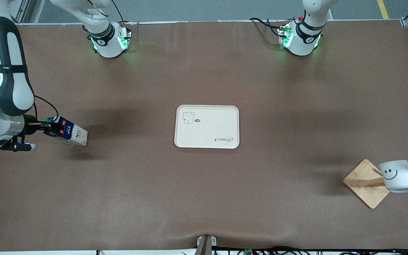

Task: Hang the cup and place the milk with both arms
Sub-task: 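Hang the mug handle on the stand peg while the right gripper lowers the carton, then open both grippers, releasing the mug and the carton, and raise them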

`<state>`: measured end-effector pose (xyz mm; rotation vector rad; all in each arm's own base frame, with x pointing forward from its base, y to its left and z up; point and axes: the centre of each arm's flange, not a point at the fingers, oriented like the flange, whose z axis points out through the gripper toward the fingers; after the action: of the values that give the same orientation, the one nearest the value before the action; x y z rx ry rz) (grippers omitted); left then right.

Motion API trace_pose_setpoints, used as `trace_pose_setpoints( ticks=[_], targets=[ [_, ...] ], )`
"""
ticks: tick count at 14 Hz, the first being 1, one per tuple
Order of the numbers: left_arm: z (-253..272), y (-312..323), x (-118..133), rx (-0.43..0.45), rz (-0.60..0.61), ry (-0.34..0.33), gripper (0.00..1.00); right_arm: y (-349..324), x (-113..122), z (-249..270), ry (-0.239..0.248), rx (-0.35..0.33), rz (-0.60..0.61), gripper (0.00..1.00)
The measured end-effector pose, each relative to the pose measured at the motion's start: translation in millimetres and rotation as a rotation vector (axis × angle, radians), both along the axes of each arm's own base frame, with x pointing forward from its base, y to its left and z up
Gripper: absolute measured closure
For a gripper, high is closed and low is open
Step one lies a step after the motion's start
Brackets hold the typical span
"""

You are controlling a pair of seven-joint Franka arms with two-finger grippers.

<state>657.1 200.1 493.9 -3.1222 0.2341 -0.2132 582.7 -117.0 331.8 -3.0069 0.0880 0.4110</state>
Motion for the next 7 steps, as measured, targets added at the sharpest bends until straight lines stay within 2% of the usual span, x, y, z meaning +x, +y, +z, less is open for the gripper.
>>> trace_pose_setpoints(
  ticks=[1,3,4,7],
  targets=[
    [2.3,-0.9,0.5,-0.001,0.007,-0.004,0.28,0.9,0.7,0.7,-0.003,0.000,0.002,0.00],
    [8.6,-4.9,-0.7,-0.007,0.039,0.001,0.08,3.3,5.5,7.9,-0.017,-0.001,0.008,0.00],
    [12.1,-10.0,-3.1,-0.015,0.073,0.021,0.01,4.3,9.2,14.8,-0.026,-0.002,0.011,0.00],
    [32.4,-42.4,-12.8,-0.035,0.163,0.080,0.00,5.7,22.3,39.1,-0.071,-0.010,0.019,0.00]
  ],
)
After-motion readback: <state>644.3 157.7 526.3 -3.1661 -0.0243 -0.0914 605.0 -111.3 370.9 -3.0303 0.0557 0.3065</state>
